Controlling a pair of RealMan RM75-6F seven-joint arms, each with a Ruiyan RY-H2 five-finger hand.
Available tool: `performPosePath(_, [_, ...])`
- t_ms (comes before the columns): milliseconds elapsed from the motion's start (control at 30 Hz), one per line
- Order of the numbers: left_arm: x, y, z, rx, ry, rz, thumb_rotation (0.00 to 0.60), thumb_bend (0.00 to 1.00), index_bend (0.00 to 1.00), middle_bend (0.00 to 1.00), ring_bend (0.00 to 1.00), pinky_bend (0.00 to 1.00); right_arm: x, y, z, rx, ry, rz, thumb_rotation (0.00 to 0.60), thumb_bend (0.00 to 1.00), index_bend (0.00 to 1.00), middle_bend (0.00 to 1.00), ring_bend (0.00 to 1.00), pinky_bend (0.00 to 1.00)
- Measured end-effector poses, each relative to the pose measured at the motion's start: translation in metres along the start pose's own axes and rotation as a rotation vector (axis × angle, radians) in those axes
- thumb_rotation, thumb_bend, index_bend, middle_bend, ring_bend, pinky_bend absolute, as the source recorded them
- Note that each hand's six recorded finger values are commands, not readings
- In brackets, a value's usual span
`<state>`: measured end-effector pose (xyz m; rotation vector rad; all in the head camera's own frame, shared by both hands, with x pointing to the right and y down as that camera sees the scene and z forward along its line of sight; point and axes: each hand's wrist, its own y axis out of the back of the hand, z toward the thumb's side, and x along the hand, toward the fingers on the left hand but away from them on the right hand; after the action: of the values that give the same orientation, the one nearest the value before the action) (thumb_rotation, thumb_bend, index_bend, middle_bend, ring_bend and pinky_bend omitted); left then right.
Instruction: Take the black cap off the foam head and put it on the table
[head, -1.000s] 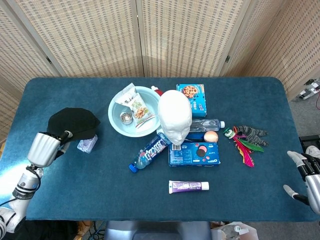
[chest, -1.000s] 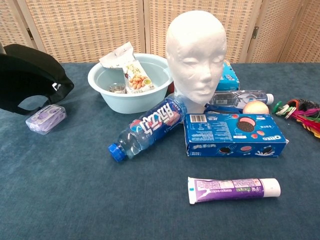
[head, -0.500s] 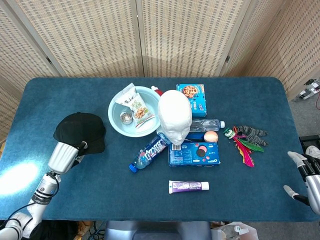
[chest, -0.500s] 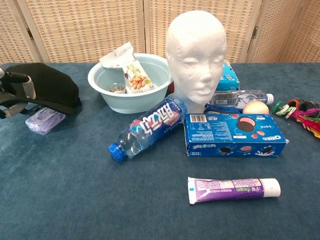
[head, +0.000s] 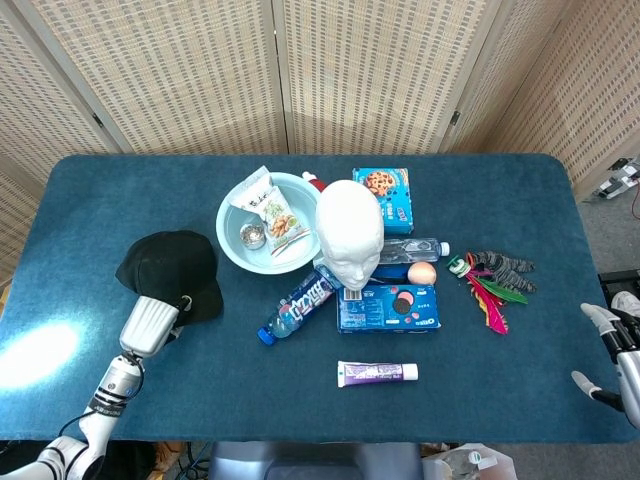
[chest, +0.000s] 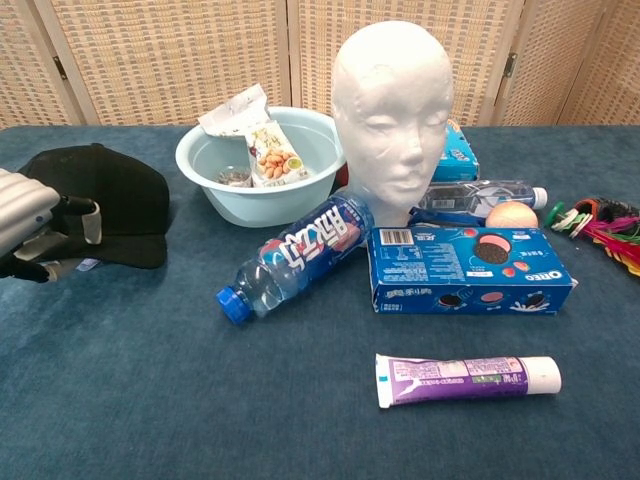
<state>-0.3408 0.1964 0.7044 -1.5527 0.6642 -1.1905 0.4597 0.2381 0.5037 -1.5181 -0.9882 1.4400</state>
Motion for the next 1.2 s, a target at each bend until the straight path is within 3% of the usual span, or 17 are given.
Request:
performPosePath(100, [-0.005, -0.001, -0.001, 0.012, 0.027, -0.034, 0.6, 0.14, 0.27, 0.78, 0.9, 1.0, -0.001, -0.002, 0.0, -0.002, 0.002, 0.004, 0.6, 0.1, 0.16, 0.22, 0.16, 0.22])
performPosePath(333, [-0.02, 0.007, -0.007, 0.033, 0.099, -0.095, 0.6, 0.08, 0.08, 0.54, 0.7, 1.0, -0.004, -0.002, 0.001, -0.001, 0.006, 0.004, 0.6, 0.1, 0.16, 0.22, 0.16, 0.22])
performPosePath(467, [-0.029, 0.016, -0.013, 0.016, 0.14, -0.108, 0.6, 0.08, 0.07, 0.44, 0.62, 1.0, -0.004, -0.003, 0.001, -0.001, 0.003, 0.006, 0.6, 0.1, 0.16, 0.22, 0.16, 0.22])
performPosePath(600, [-0.04, 0.029, -0.022, -0.014, 0.191, -0.094, 0.6, 0.08, 0.07, 0.4, 0.55, 0.99, -0.005, -0.004, 0.0, 0.001, -0.002, 0.013, 0.6, 0.1, 0.16, 0.22, 0.16, 0.22])
performPosePath(733, [-0.052, 0.044, -0.036, -0.056, 0.264, -0.056, 0.6, 0.07, 0.09, 0.38, 0.5, 0.9, -0.007, -0.006, 0.0, 0.002, 0.0, 0.023, 0.6, 0.1, 0.16, 0.22, 0.16, 0.22])
performPosePath(1000, [-0.076, 0.065, -0.056, -0.134, 0.356, 0.029, 0.6, 0.08, 0.14, 0.36, 0.46, 0.8, -0.012, -0.013, 0.003, 0.005, 0.013, 0.058, 0.6, 0.1, 0.16, 0.22, 0.16, 0.22])
performPosePath(1200, [-0.104, 0.075, -0.06, -0.205, 0.387, 0.043, 0.6, 0.08, 0.17, 0.36, 0.46, 0.76, -0.014, -0.021, 0.007, -0.003, 0.05, 0.071, 0.6, 0.1, 0.18, 0.22, 0.16, 0.22])
